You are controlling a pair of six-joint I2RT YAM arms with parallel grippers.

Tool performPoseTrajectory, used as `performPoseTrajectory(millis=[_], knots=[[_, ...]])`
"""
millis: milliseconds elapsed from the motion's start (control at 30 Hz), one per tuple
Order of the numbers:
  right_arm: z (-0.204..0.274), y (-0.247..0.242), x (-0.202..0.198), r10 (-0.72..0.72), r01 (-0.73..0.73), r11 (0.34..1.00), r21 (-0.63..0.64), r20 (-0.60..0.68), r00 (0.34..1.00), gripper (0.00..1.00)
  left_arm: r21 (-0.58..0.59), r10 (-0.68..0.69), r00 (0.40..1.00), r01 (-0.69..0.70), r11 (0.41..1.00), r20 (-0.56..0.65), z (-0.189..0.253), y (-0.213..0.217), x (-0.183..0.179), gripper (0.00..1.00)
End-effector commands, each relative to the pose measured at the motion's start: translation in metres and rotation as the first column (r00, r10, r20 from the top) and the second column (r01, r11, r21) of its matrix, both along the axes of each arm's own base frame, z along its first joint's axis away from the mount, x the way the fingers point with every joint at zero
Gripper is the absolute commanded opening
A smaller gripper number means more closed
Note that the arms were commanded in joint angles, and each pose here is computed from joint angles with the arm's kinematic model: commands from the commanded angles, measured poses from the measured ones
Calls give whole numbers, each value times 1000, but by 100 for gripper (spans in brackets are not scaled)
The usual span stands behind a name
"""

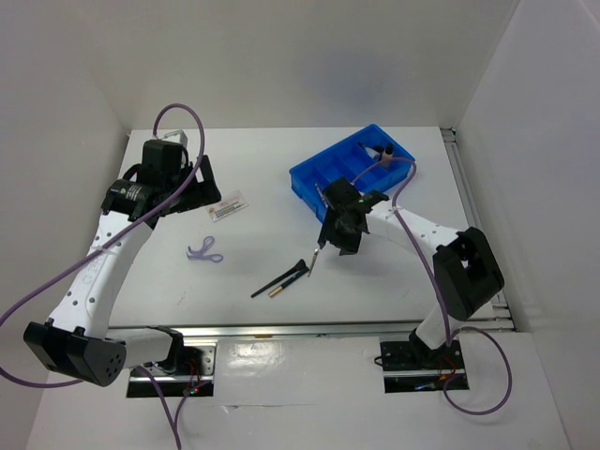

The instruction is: Organize the makeup

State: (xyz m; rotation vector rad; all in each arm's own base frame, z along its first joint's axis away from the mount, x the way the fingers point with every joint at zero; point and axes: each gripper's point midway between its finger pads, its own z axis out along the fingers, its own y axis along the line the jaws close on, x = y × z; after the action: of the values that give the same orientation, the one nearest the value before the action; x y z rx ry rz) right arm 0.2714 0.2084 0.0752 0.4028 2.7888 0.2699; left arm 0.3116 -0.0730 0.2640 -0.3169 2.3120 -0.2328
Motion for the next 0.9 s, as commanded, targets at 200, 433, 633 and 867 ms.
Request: performPoseTrajectory(millis=[200, 433, 633, 867], knots=[[-16, 47, 28, -32, 28, 997, 73, 50, 998, 63, -19, 9, 999, -8, 1000, 47, 11, 0, 3, 94], [-36, 49, 39, -37, 38, 999, -13, 60, 997, 58, -10, 17, 999, -17, 1000, 36, 8, 3, -1, 94], [-51, 54, 36, -22, 27, 995, -95, 58, 998, 48, 4, 4, 999, -5, 1000, 38, 7, 4, -1, 94], [-58, 54, 30, -16, 27, 980, -198, 58, 998, 34, 4, 4, 999, -5, 1000, 38, 7, 4, -1, 94]])
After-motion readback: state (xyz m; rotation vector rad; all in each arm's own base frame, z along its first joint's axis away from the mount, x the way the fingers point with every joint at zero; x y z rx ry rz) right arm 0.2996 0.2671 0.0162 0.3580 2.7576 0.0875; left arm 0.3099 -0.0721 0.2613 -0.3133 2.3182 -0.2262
